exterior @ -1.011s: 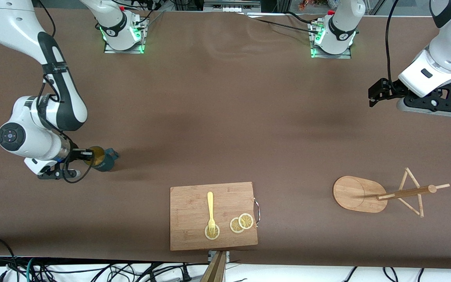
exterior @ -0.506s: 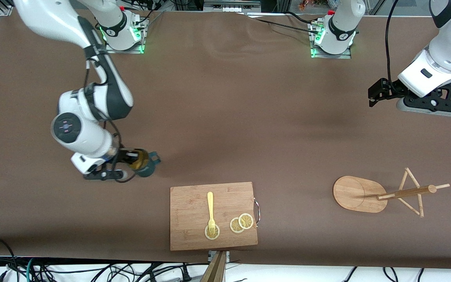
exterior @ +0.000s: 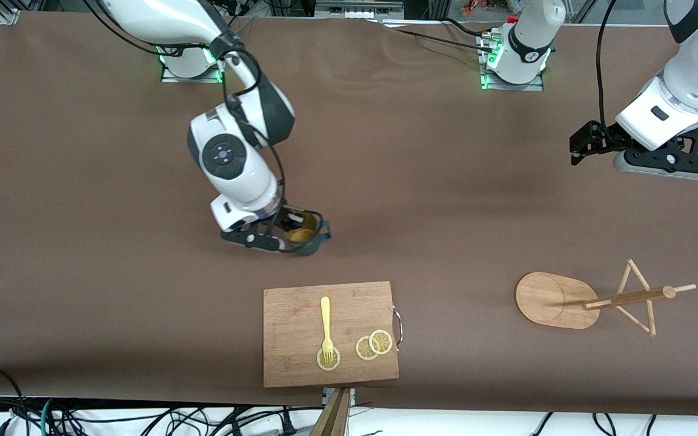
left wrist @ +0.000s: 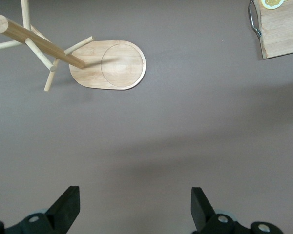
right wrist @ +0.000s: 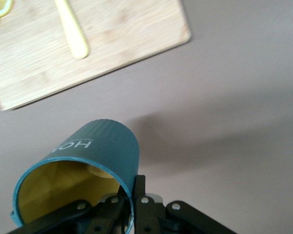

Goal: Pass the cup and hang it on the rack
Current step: 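Carry the teal mug with the right gripper toward the table's middle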

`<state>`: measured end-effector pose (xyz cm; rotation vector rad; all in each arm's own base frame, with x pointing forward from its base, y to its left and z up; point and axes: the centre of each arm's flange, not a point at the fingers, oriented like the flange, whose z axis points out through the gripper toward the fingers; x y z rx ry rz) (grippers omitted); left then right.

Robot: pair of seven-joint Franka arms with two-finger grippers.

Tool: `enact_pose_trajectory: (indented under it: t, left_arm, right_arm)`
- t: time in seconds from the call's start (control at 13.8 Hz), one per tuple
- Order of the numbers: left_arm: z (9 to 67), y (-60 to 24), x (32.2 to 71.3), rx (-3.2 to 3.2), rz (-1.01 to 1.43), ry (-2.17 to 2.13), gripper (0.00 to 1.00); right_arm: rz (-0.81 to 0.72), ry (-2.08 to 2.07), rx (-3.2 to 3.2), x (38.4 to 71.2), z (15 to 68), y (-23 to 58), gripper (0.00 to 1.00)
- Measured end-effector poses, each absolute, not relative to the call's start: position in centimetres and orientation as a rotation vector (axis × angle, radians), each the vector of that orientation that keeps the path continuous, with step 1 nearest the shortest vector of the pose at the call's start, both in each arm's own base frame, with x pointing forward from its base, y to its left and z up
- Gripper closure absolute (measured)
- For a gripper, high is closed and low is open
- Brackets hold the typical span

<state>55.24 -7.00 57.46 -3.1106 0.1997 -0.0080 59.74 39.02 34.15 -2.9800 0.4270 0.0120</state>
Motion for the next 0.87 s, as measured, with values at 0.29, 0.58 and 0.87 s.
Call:
enact_pose_trajectory:
  t: [0.29,0.58,0.87]
  left_arm:
    - [57.3,-7.0,55.1,-3.110,0.015,0.200,0.00]
    - [56.7,-7.1,54.4,-3.103,0.106,0.203,0.00]
    - [56.2,-7.1,54.6,-3.102,0.129,0.206,0.00]
  right_arm:
    - [0.089,0.483,-2.914,57.7,33.6,44.0,0.95]
    - [0.151,0.574,-2.921,53.6,30.2,50.9,0.95]
    - [0.170,0.582,-2.927,51.2,27.5,55.2,0.95]
